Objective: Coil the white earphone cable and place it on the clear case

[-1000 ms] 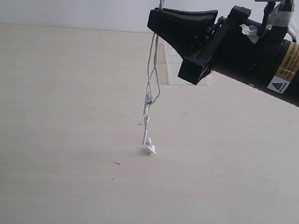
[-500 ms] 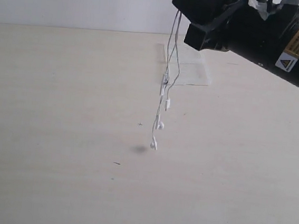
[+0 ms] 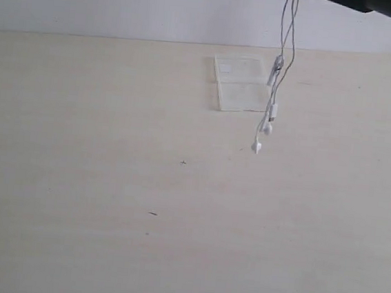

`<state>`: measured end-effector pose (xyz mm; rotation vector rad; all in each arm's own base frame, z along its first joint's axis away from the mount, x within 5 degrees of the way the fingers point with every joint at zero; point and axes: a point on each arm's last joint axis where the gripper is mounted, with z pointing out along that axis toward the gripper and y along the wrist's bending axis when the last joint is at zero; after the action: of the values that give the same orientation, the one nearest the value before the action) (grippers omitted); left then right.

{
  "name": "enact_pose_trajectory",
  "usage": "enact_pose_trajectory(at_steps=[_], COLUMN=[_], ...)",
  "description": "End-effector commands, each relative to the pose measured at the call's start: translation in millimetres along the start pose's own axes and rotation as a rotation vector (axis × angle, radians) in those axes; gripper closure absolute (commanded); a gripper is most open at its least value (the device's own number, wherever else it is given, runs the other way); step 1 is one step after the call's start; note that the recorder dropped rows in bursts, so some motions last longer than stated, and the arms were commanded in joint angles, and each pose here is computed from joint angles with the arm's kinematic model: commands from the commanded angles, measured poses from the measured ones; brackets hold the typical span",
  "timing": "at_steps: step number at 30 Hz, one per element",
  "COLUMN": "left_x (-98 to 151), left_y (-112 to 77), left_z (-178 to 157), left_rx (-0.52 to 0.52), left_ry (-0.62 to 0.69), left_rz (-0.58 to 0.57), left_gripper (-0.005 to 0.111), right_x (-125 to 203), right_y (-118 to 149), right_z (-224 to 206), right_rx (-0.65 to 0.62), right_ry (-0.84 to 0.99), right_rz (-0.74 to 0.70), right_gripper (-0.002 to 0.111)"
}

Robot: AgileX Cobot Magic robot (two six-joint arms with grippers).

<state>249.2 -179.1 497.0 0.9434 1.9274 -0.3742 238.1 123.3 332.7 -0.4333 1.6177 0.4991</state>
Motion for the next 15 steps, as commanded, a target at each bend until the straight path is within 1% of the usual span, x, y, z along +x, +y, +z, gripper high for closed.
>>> enact_pose_trajectory(at_steps=[1, 2, 3, 4, 5, 6, 7, 10, 13, 14, 15], left_x=[18.4, 23.3, 33.9, 38.4, 49.6, 54.0, 64.2, 91.8, 118.0, 130.7, 136.4], left_y=[13.7, 18.2, 27.8, 31.8, 40.6, 43.3, 47.7, 46.3, 44.3, 44.3, 44.6], left_z=[22.2, 26.6, 35.4, 38.8, 47.3, 50.8, 59.6, 85.1, 112.4, 125.7, 131.7], left_rx=[-0.053, -0.065, -0.09, -0.1, -0.121, -0.128, -0.136, -0.119, -0.094, -0.091, -0.093], left_ry=[0.018, 0.024, 0.032, 0.033, 0.032, 0.03, 0.017, 0.026, 0.053, 0.072, 0.078], left_rz=[-0.035, -0.046, -0.076, -0.09, -0.123, -0.135, -0.173, -0.249, -0.282, -0.294, -0.302], left_gripper=[0.107, 0.107, 0.107, 0.107, 0.107, 0.107, 0.107, 0.107, 0.107, 0.107, 0.107], right_x=[-15.3, -17.1, -22.1, -24.8, -30.4, -32.8, -38.7, -47.4, -48.4, -47.9, -47.9], right_y=[-6.5, -7.2, -8.7, -9.1, -10.2, -10.6, -11.2, -13.7, -14.1, -14.2, -14.2], right_z=[-2.6, -2.5, -2.4, -2.3, -2.4, -2.4, -2.6, -3.4, -3.6, -3.0, -3.0], right_rx=[0.088, 0.097, 0.116, 0.121, 0.136, 0.142, 0.152, 0.184, 0.189, 0.189, 0.189], right_ry=[0.041, 0.046, 0.051, 0.05, 0.051, 0.05, 0.045, 0.057, 0.06, 0.062, 0.062], right_rz=[-0.012, -0.015, -0.023, -0.032, -0.046, -0.047, -0.056, -0.103, -0.125, -0.125, -0.125], right_gripper=[0.108, 0.108, 0.108, 0.108, 0.108, 0.108, 0.108, 0.108, 0.108, 0.108, 0.108])
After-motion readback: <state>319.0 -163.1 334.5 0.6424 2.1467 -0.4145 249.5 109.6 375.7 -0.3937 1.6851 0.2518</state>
